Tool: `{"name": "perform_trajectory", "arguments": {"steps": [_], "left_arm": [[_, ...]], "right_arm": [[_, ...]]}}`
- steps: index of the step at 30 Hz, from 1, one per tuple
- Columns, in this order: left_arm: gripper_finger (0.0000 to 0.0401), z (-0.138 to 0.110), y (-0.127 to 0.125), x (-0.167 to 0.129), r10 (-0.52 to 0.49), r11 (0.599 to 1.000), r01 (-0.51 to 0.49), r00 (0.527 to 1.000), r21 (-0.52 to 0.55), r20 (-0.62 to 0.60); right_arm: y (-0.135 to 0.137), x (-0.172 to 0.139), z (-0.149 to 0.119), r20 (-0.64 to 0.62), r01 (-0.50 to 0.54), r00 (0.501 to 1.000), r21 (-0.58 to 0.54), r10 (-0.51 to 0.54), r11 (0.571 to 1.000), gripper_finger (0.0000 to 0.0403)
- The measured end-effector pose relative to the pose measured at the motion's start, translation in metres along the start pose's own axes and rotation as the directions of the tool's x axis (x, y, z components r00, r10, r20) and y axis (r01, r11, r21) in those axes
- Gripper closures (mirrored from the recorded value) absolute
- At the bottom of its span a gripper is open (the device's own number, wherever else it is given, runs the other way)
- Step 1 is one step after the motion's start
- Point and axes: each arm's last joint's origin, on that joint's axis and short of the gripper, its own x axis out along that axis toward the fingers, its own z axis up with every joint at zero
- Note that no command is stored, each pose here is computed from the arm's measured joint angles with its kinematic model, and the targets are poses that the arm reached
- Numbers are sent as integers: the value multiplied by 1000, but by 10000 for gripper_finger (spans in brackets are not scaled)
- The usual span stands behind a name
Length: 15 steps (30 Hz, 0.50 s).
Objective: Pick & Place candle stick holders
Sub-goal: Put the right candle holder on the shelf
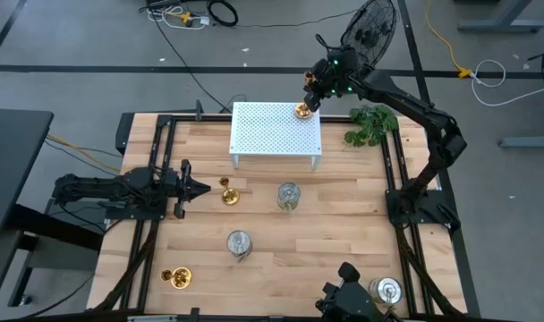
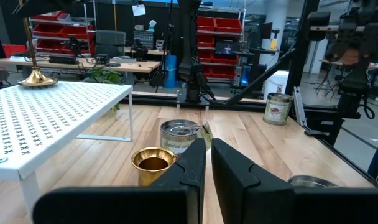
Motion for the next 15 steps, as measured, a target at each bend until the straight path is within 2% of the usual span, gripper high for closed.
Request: {"name": "perform_trajectory", "arguments": {"steps": [15], "left_arm": [[369,0,0,0,0,1000,0,1000,0,0]], "right_arm": [[0,0,-2,-17,-1,1000,3,1,1000,389]]}}
